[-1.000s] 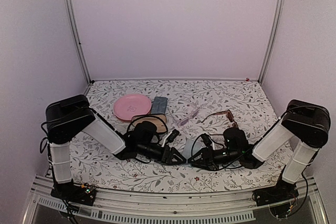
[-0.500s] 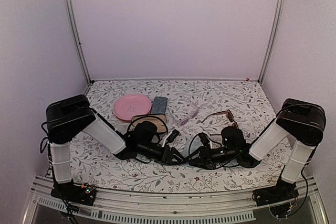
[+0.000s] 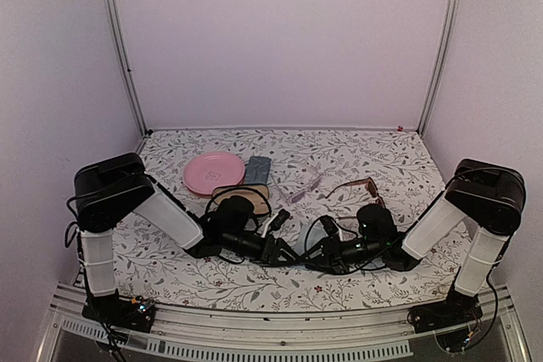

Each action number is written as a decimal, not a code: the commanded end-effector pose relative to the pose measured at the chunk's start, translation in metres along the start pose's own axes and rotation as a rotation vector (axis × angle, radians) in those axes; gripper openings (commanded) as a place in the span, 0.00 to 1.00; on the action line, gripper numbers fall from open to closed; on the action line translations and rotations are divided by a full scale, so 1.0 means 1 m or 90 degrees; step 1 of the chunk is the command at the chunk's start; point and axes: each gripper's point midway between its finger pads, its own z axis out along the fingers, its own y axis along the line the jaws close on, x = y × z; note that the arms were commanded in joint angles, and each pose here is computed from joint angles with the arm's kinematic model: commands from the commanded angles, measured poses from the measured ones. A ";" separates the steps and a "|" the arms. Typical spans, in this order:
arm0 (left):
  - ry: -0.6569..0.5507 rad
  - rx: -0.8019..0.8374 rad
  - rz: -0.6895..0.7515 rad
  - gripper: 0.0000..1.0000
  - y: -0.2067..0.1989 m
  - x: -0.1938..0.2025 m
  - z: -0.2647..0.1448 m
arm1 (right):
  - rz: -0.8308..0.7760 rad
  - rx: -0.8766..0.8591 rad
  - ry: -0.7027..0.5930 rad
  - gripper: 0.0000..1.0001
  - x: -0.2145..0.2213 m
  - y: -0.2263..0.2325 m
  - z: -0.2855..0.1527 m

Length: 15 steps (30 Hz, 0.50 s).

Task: Organize the sunglasses
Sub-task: Smooth out the folded cleaning cloth at the center of the board.

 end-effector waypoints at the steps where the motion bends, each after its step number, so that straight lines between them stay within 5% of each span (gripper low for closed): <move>1: 0.000 -0.036 -0.015 0.51 0.016 0.003 -0.002 | 0.023 0.040 -0.013 0.45 -0.004 -0.016 0.001; 15: -0.002 -0.061 -0.005 0.51 0.023 0.004 -0.005 | 0.042 0.088 -0.036 0.45 -0.011 -0.034 -0.005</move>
